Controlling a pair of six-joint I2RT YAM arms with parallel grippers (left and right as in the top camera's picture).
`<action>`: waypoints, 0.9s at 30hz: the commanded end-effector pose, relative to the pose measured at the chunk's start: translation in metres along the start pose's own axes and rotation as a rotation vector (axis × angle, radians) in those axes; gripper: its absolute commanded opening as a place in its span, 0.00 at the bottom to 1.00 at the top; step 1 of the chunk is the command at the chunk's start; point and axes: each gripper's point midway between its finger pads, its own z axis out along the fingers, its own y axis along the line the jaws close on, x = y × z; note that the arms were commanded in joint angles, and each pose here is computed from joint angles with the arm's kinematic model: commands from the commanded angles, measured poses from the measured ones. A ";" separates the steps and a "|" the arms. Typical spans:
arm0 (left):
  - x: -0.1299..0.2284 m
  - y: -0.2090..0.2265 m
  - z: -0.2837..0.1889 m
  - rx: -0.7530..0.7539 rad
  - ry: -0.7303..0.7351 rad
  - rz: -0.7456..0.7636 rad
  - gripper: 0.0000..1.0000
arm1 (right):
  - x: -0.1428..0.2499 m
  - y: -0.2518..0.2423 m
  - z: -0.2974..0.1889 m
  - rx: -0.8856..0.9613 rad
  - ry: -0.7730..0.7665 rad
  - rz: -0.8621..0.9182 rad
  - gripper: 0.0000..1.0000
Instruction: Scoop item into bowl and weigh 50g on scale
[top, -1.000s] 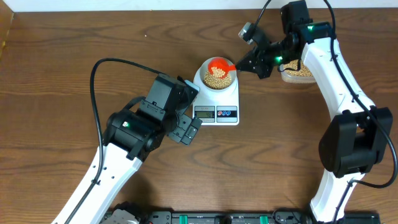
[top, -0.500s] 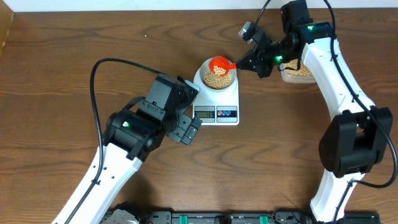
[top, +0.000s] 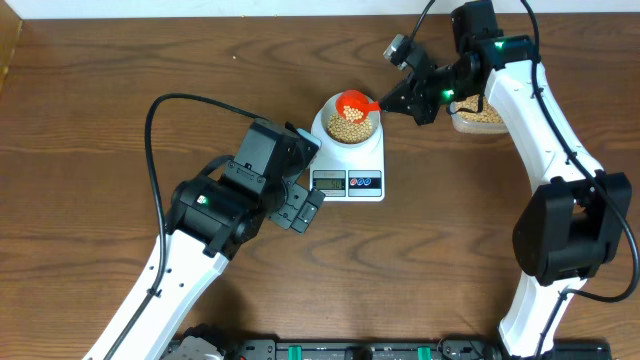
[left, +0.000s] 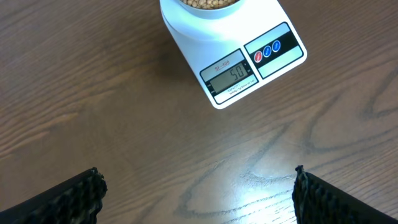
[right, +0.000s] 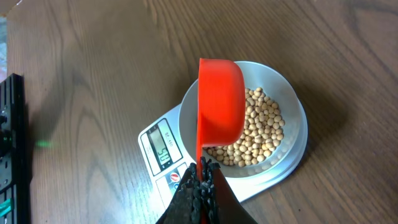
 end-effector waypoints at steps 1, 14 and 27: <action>-0.002 0.000 -0.002 0.003 -0.007 0.001 0.98 | -0.011 0.010 -0.009 0.000 -0.026 -0.011 0.01; -0.002 0.000 -0.002 0.004 -0.007 0.001 0.98 | -0.017 0.015 -0.015 -0.055 -0.081 0.023 0.01; -0.002 0.000 -0.002 0.003 -0.007 0.001 0.98 | -0.007 -0.025 -0.096 -0.098 -0.311 0.233 0.01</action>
